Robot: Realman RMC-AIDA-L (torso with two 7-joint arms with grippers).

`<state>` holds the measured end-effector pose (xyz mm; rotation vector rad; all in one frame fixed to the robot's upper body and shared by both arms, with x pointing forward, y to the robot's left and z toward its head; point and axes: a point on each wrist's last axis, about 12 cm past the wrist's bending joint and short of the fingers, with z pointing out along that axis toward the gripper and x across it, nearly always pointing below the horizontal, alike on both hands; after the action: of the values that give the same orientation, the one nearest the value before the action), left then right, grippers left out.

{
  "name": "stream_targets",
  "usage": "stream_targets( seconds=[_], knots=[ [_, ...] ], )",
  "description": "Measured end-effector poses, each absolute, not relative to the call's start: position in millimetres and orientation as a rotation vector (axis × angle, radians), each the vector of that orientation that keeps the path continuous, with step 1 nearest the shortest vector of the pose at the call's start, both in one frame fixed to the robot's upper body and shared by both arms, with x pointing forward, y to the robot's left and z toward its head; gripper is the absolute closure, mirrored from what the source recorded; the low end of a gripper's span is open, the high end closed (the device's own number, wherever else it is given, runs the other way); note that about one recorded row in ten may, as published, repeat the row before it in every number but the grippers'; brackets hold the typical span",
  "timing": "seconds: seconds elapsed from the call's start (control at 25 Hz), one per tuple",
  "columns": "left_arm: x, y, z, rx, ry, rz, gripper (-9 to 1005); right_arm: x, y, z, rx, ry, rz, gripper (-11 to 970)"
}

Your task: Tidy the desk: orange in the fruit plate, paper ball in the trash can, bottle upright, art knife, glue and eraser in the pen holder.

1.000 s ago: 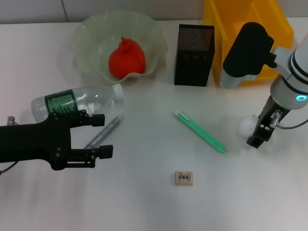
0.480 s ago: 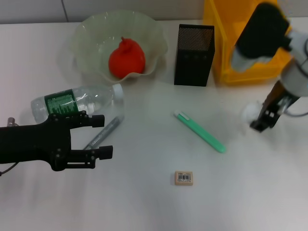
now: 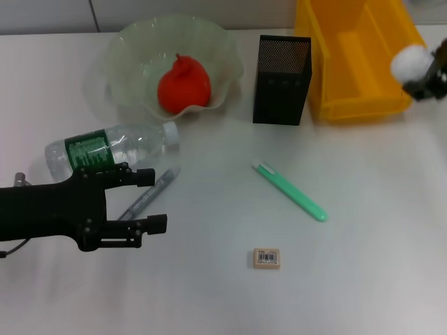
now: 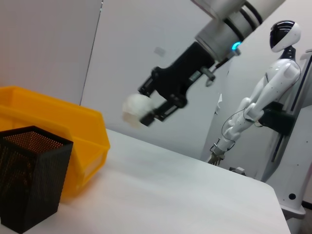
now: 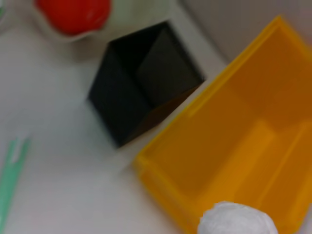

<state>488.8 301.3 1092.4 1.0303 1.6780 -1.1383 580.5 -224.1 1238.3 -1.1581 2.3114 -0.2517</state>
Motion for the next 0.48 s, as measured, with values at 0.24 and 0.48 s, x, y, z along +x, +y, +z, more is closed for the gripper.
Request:
stream_targets(
  seconds=[0.24, 0.48],
  knots=[
    [488, 301, 1091, 1.022, 1.677, -1.142, 206, 614, -230, 1207, -1.096, 2.238, -0.277, 455],
    [487, 304, 1090, 1.0, 1.677, -1.135, 208, 633, -231, 1189, -1.048, 2.199, -0.283, 449]
  ],
)
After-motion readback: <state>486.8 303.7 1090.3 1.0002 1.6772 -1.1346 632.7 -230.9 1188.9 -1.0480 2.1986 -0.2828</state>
